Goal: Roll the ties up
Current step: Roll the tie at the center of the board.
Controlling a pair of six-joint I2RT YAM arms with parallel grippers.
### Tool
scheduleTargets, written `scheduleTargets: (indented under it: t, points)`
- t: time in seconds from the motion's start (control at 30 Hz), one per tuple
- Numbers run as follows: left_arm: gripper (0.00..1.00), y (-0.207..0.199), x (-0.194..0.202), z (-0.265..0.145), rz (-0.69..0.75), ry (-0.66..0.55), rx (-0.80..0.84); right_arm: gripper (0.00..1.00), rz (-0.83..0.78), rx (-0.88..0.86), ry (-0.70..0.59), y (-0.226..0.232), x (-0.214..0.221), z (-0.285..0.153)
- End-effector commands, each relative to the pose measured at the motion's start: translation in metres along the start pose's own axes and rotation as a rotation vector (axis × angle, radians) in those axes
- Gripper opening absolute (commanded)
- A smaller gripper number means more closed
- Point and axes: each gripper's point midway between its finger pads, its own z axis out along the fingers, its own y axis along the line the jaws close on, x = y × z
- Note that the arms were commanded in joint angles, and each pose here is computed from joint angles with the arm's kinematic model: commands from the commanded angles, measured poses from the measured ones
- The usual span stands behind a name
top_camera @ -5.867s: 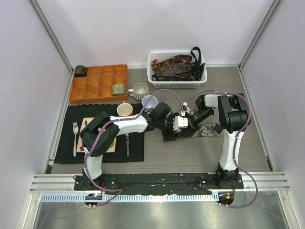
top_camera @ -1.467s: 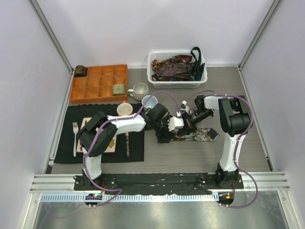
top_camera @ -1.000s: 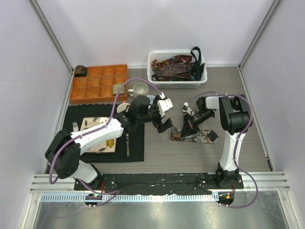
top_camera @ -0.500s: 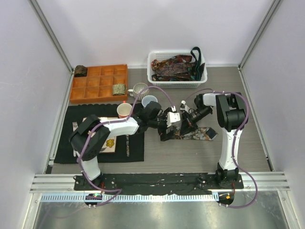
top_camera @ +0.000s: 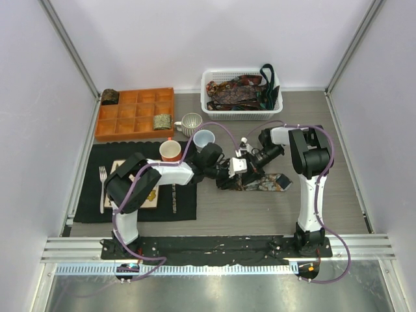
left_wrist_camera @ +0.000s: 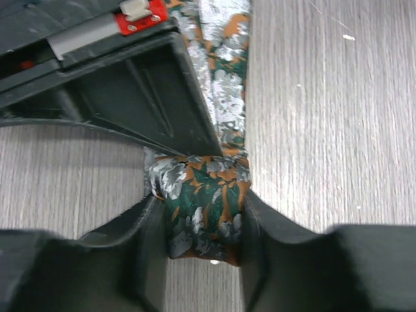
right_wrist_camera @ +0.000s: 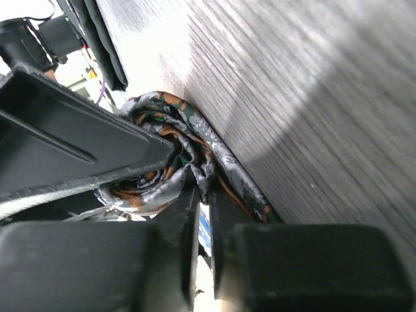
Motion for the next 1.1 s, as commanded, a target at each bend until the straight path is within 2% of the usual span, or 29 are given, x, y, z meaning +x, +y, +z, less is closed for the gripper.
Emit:
scheduleTargets:
  t: [0.0, 0.07, 0.27, 0.53, 0.57, 0.63, 0.73, 0.8, 0.9, 0.93, 1.07]
  points:
    - [0.33, -0.006, 0.008, -0.01, 0.02, 0.038, 0.002, 0.2, -0.039, 0.108, -0.035, -0.013, -0.004, -0.009]
    - [0.28, -0.01, 0.018, -0.014, 0.013, 0.075, 0.006, 0.3, -0.037, 0.078, -0.055, -0.001, -0.001, -0.017]
    - [0.27, -0.01, 0.037, -0.019, 0.032, 0.162, -0.016, 0.43, -0.086, -0.037, -0.106, 0.042, 0.005, -0.031]
    - [0.31, -0.007, 0.039, -0.013, 0.027, 0.195, -0.021, 0.45, -0.09, -0.075, -0.075, 0.057, 0.007, -0.016]
    - [0.31, -0.005, 0.037, -0.012, 0.025, 0.192, -0.024, 0.44, -0.079, -0.066, -0.075, 0.054, 0.006, -0.013]
    - [0.33, -0.006, 0.036, -0.012, 0.027, 0.191, -0.019, 0.33, -0.069, -0.008, -0.074, 0.04, 0.004, -0.012]
    - [0.38, -0.007, 0.035, -0.013, 0.028, 0.193, -0.014, 0.1, -0.046, 0.04, -0.07, 0.022, 0.004, -0.014]
    - [0.42, -0.007, 0.031, -0.014, 0.039, 0.181, -0.009, 0.01, -0.021, 0.052, -0.064, 0.01, 0.007, -0.017]
    - [0.5, -0.005, 0.021, -0.015, 0.05, 0.153, -0.008, 0.01, 0.009, 0.106, -0.046, -0.01, 0.014, -0.019]
    - [0.55, -0.005, 0.019, -0.014, 0.05, 0.144, 0.0, 0.01, 0.025, 0.127, -0.044, -0.018, 0.016, -0.02]
    - [0.64, -0.001, 0.004, -0.007, 0.06, 0.105, 0.01, 0.01, 0.094, 0.145, -0.045, -0.037, 0.018, -0.021]
